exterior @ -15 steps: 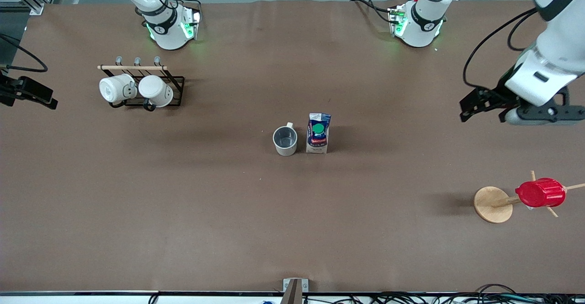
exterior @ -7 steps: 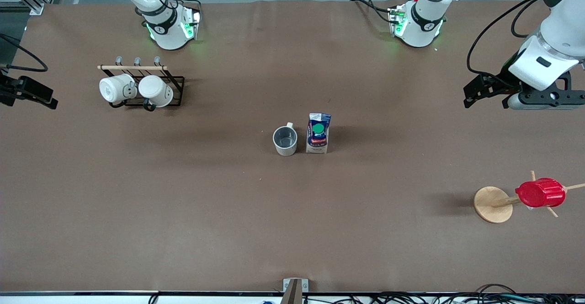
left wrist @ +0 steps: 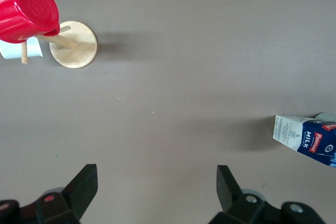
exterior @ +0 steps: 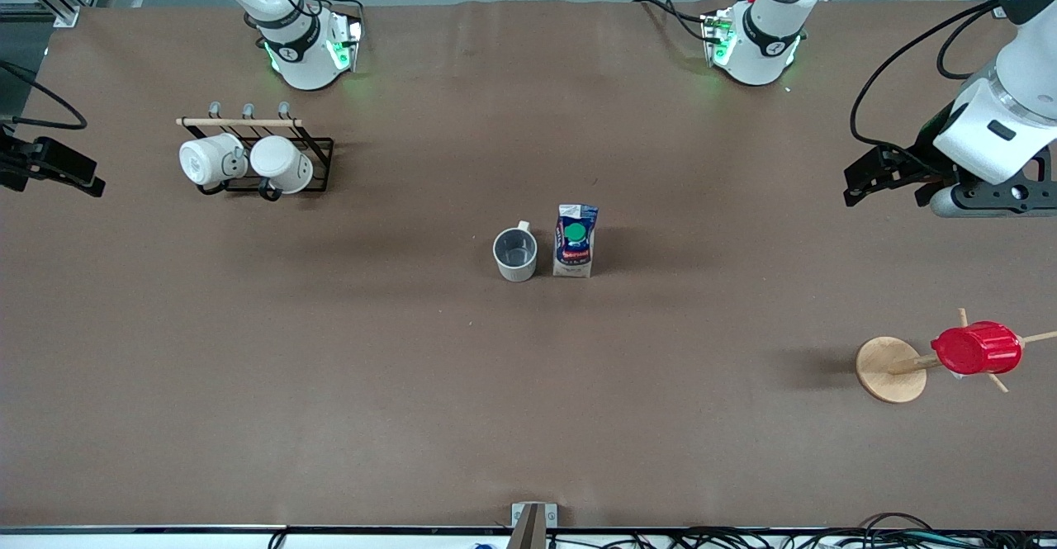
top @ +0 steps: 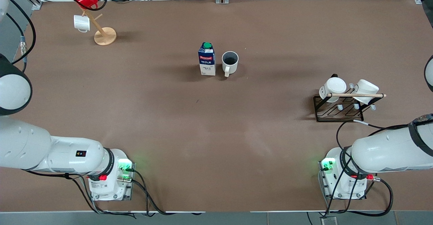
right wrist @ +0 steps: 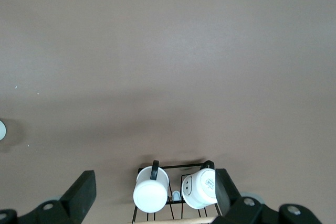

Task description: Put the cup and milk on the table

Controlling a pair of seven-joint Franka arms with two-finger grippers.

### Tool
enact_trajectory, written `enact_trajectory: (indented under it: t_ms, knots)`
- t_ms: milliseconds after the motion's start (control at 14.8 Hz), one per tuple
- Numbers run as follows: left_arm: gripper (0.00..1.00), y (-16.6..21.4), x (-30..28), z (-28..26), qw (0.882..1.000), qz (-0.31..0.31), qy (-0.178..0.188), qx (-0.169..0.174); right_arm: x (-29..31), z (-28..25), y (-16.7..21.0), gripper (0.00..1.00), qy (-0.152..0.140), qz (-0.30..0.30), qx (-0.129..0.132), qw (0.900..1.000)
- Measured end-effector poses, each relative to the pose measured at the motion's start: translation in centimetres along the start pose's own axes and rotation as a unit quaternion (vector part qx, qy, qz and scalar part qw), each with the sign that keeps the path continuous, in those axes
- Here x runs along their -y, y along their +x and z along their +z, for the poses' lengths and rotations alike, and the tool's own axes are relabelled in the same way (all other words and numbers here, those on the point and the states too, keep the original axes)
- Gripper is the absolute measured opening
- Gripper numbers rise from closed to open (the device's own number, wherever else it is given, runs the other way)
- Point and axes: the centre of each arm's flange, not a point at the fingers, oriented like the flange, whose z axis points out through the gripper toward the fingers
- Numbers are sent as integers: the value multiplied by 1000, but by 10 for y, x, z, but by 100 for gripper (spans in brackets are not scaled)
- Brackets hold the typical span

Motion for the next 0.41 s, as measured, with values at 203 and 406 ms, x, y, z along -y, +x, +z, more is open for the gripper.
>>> enact_trajectory:
  t_ms: [203, 406]
  knots:
    - [100, 0, -2, 0, 1000, 1, 0, 1, 0, 0, 0, 100, 0, 0, 0, 1000]
    - [100, 0, -1, 0, 1000, 0, 0, 1, 0, 0, 0, 100, 0, 0, 0, 1000]
